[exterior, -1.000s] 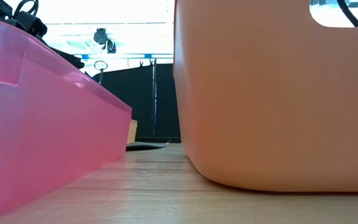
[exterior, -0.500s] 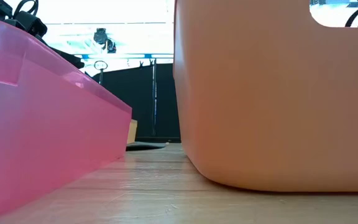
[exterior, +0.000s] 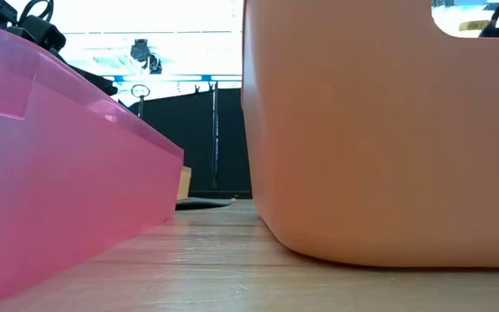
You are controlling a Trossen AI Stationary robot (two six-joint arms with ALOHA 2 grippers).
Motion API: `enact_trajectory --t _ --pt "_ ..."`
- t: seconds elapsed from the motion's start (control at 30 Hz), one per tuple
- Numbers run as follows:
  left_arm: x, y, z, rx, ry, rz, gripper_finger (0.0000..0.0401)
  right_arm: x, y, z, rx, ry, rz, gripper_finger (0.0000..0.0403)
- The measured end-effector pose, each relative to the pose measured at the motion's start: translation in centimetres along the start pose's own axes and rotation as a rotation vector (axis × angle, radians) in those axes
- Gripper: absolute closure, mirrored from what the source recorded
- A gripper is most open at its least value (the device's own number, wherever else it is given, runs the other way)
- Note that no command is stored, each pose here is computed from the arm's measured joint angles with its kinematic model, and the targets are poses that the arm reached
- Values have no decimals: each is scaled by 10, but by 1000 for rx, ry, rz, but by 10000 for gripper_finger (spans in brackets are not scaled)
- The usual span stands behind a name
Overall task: Pick and place Granola Bars by type
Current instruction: Put the yellow granola bar into the orange bin
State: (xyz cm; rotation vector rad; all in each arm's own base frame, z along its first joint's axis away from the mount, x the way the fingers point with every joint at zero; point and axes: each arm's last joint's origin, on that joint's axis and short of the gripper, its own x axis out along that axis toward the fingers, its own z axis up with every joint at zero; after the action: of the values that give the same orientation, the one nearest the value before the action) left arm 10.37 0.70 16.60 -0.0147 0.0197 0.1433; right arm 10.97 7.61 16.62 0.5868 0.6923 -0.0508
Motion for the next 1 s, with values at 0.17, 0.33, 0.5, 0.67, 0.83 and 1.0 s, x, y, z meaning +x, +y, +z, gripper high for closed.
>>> enact_trajectory --t 0.17,0.33,0.5,0.67,0.83,1.0 --pt "0 0 0 0 0 0 288 -2 -2 5 -125 -148 -90 403" --pt "0 0 0 0 0 0 288 -4 0 11 -236 -281 -154 403" --pt "0 0 0 0 0 0 288 -6 8 20 -370 -404 -174 403" --pt "0 0 0 0 0 0 288 -9 14 27 -501 -489 -198 403" --pt "0 0 0 0 0 0 288 -14 14 36 -564 -547 -234 403" --pt "0 0 0 0 0 0 288 -15 12 43 -602 -583 -117 403"
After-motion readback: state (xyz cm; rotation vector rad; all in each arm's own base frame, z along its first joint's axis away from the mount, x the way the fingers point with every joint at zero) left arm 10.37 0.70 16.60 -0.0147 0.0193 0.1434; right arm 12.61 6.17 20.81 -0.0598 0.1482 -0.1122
